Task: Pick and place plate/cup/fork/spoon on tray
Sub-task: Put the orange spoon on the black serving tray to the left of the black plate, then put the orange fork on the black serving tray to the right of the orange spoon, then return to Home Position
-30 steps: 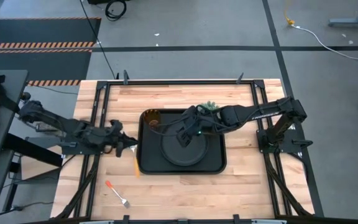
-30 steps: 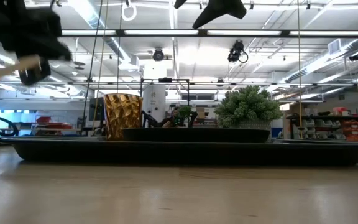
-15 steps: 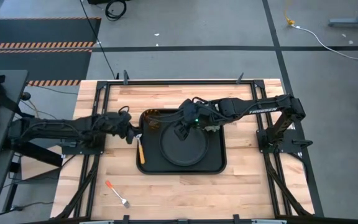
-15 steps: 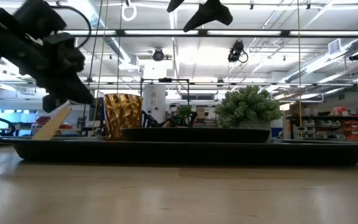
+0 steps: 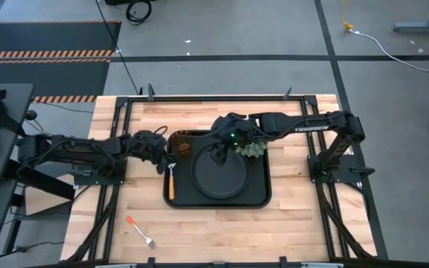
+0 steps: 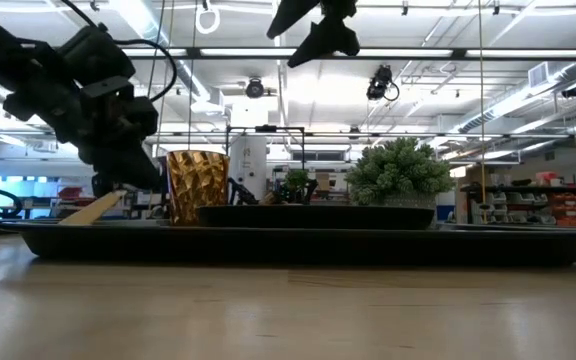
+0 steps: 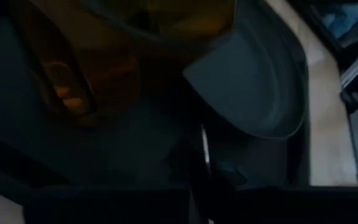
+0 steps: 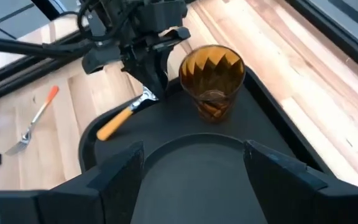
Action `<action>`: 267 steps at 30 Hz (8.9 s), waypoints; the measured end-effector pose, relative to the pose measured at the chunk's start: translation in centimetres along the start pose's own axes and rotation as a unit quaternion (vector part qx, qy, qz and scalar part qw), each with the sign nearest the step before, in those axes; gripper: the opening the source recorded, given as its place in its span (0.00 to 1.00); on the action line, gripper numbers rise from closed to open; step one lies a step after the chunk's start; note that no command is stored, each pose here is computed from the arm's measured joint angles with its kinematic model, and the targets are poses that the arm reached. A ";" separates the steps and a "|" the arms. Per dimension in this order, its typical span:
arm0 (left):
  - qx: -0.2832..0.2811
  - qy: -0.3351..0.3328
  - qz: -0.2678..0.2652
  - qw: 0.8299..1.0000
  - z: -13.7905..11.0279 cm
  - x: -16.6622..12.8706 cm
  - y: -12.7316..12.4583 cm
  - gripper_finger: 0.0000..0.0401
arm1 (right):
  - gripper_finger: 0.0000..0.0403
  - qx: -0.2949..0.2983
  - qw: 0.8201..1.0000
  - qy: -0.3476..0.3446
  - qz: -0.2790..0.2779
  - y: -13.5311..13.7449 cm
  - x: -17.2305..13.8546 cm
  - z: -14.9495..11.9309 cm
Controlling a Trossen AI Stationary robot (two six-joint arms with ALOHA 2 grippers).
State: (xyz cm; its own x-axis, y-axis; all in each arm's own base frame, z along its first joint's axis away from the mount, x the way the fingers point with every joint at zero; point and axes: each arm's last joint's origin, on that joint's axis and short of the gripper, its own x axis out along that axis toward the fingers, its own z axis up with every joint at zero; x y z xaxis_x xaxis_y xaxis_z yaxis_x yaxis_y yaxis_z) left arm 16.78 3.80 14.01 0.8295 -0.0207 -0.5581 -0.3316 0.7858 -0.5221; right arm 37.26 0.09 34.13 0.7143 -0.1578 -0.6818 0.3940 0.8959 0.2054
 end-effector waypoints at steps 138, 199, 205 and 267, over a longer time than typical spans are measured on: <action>0.524 0.286 -0.151 0.788 -19.3 -1.7 -19.2 0.01 | 0.63 -0.011 0.967 0.235 -0.101 4.7 -3.4 -9.1; -0.382 0.037 0.321 0.866 0.1 9.6 -12.3 0.00 | 0.54 -0.223 0.961 0.142 0.083 -8.4 -12.2 -13.4; -0.371 0.041 0.323 0.870 0.1 9.6 -12.2 0.00 | 0.54 -0.223 0.962 0.137 0.083 -8.4 -12.1 -13.3; -0.418 0.074 0.228 0.877 1.0 9.3 -14.0 0.37 | 0.54 -0.271 0.952 0.008 0.143 -8.2 -17.6 -11.3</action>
State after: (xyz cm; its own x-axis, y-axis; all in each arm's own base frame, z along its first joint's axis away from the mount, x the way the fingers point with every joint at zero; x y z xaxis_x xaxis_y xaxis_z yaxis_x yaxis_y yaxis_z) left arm 29.63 -6.78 16.79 0.4790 0.0491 -0.8764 -0.8777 0.0082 -0.4792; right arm 14.91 0.27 36.52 0.7367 0.1271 -0.6641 -0.1749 0.9846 -0.0056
